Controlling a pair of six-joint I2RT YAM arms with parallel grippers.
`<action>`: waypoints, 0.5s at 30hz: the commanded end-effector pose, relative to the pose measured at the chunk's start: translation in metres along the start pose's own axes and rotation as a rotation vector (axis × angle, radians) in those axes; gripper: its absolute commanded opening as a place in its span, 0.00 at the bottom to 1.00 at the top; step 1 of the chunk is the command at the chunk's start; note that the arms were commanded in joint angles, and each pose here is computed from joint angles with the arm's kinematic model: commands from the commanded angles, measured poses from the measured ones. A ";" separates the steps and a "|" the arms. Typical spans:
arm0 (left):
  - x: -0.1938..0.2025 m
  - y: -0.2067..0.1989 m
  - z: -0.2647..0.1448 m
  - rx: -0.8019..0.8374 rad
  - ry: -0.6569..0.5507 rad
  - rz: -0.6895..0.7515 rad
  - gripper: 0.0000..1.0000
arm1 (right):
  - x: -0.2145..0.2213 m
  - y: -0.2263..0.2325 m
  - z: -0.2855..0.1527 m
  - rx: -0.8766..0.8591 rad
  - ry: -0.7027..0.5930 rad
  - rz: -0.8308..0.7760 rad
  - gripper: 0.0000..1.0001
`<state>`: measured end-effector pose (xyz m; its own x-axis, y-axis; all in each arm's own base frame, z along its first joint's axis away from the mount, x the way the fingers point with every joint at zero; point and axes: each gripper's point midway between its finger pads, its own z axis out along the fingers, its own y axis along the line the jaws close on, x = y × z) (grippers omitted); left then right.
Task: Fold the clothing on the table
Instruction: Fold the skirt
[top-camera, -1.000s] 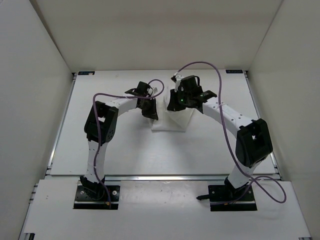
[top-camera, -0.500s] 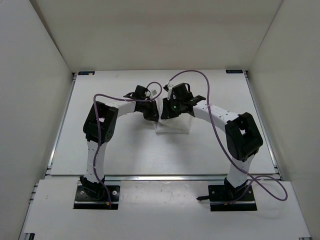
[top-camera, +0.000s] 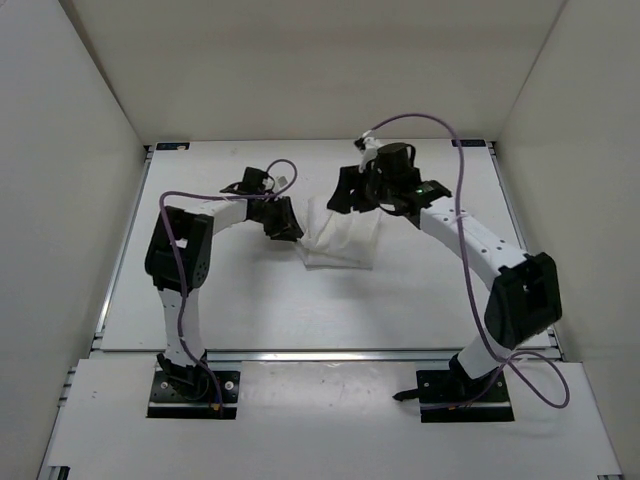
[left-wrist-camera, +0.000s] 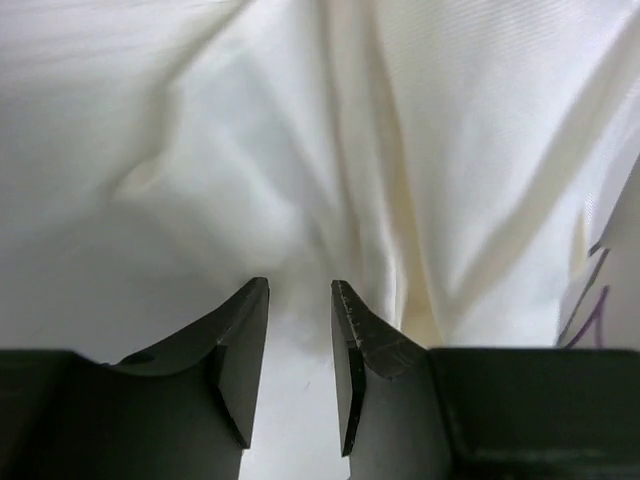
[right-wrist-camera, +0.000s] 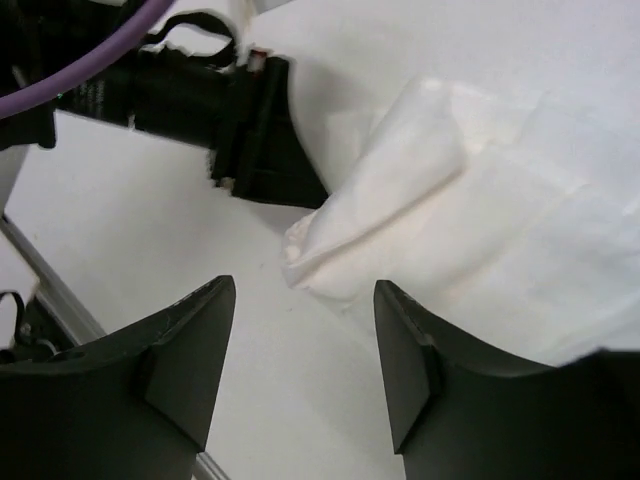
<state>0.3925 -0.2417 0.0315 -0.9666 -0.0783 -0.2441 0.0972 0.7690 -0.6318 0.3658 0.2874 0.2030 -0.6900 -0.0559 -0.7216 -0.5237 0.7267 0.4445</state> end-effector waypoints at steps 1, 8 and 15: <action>-0.036 -0.012 -0.066 0.046 -0.184 0.002 0.43 | -0.029 -0.019 -0.028 0.066 -0.128 -0.031 0.54; -0.081 -0.056 -0.127 0.093 -0.354 0.098 0.42 | 0.032 -0.076 0.002 0.128 0.023 0.087 0.03; -0.059 -0.138 -0.091 0.309 -0.336 0.208 0.08 | 0.057 -0.090 0.037 0.121 0.102 0.101 0.01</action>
<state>0.4314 -0.2425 0.1863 -0.8004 -0.2190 -0.5580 0.2993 0.6605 -0.6886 0.3790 0.2305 0.0890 -0.8242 -0.0386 -0.5650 -0.3378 0.8343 0.4357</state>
